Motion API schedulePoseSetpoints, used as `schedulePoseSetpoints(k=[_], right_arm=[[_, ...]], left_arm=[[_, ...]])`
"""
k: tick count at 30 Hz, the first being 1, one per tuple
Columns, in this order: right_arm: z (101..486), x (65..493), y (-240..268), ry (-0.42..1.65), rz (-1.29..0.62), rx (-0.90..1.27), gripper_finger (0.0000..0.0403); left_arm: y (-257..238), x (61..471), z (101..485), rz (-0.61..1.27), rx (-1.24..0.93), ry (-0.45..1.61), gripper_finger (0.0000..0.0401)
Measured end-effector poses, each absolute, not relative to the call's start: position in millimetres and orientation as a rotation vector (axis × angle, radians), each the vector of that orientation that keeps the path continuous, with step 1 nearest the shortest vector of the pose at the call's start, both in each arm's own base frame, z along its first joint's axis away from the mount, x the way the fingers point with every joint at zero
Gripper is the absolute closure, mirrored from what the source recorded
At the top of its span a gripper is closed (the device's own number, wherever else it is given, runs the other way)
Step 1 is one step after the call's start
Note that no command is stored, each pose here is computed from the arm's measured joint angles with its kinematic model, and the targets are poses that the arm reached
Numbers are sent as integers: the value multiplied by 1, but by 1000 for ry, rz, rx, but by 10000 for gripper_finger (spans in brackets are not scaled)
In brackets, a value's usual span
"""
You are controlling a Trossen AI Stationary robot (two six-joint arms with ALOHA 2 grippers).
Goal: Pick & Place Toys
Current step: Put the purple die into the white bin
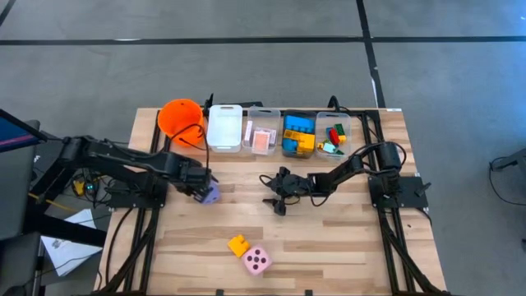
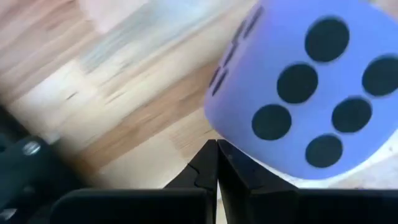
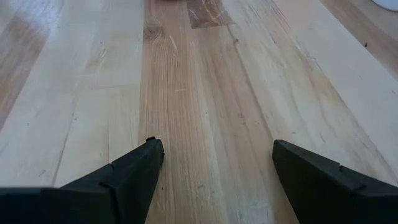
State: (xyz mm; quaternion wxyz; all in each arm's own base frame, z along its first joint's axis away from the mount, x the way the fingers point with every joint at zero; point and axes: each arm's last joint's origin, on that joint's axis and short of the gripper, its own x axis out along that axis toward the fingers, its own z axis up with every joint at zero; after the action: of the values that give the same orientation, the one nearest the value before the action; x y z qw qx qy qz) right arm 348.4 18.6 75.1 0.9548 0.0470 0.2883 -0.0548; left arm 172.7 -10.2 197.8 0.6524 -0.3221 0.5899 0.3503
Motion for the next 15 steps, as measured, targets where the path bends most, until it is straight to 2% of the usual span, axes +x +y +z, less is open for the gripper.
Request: schedulePoseSetpoints(k=[8, 15], right_arm=[[75, 348, 19, 585, -107, 96, 101], [75, 348, 22, 581, -97, 86, 101]], left_arm=[[-11, 191, 180, 748, -649, 1379, 401], [-4, 231, 163, 581, -549, 1195, 401]])
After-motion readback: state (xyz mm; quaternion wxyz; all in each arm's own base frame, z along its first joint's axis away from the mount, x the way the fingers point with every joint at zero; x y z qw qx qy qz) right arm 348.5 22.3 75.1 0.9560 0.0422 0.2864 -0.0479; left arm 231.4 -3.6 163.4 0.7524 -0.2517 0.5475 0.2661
